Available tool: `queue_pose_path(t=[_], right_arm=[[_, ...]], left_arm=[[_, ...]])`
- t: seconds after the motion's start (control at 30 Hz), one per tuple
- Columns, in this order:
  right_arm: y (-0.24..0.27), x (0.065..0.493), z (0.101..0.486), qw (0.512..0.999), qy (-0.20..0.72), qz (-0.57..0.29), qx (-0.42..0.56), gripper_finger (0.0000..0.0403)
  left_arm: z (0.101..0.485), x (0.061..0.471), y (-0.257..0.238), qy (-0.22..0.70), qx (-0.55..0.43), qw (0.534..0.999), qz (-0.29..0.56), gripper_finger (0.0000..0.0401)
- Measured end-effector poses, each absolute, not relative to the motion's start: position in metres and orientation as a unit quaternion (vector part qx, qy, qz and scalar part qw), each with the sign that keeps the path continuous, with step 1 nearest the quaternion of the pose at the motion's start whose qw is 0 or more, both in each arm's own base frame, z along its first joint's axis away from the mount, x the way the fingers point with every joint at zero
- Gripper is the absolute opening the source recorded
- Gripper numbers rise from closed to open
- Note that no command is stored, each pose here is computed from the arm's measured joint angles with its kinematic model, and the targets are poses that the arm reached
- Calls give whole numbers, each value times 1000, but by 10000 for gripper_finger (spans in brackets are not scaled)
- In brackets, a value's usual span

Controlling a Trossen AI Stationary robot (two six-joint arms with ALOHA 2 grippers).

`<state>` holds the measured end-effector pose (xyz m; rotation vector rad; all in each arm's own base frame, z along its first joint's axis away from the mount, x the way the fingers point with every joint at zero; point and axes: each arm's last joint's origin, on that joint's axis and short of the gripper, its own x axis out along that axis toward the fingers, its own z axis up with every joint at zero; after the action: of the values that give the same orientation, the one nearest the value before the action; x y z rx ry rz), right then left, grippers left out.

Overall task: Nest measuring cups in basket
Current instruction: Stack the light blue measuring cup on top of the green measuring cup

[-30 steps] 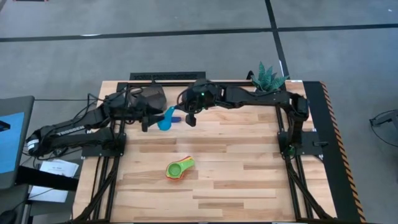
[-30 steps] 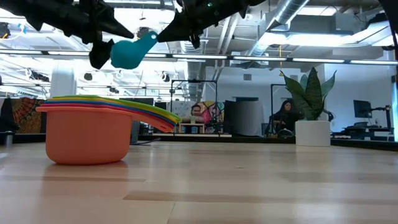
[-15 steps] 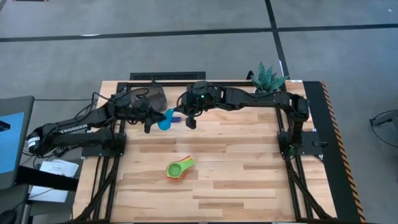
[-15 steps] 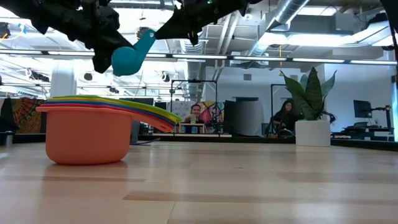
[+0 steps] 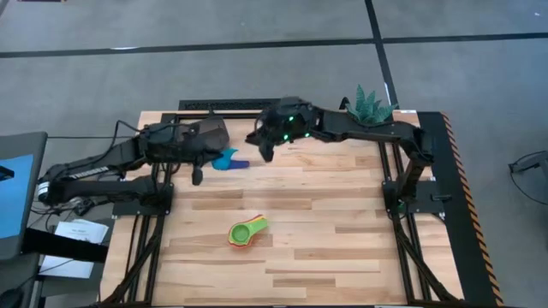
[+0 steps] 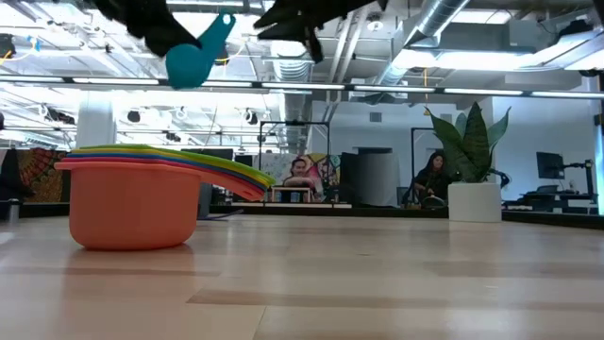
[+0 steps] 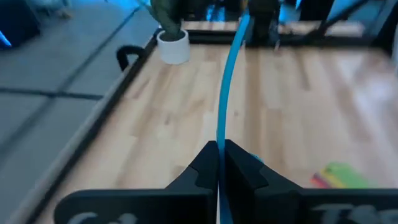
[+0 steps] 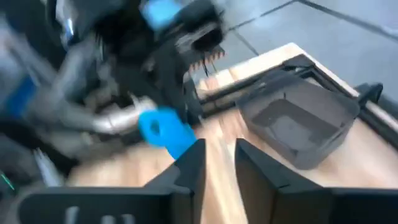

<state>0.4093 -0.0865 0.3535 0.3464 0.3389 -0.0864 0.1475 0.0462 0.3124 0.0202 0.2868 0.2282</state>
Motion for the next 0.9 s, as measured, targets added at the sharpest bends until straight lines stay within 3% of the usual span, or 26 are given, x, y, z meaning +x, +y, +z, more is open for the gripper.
queue_pose_path(t=[0.13, 0.3, 0.53, 0.9], right_arm=[[-100, 390, 371, 935, 151, -76, 313, 144], [-120, 382, 369, 867, 162, -55, 468, 194], [-104, 399, 355, 858, 180, -47, 479, 234], [-89, 403, 339, 852, 220, -101, 464, 206]], left_arm=[[334, 144, 35, 154, 154, 969, 115, 1], [346, 149, 18, 172, 352, 916, 87, 1], [341, 178, -2, 215, 518, 826, 50, 1], [334, 217, -28, 176, 694, 698, 4, 0]])
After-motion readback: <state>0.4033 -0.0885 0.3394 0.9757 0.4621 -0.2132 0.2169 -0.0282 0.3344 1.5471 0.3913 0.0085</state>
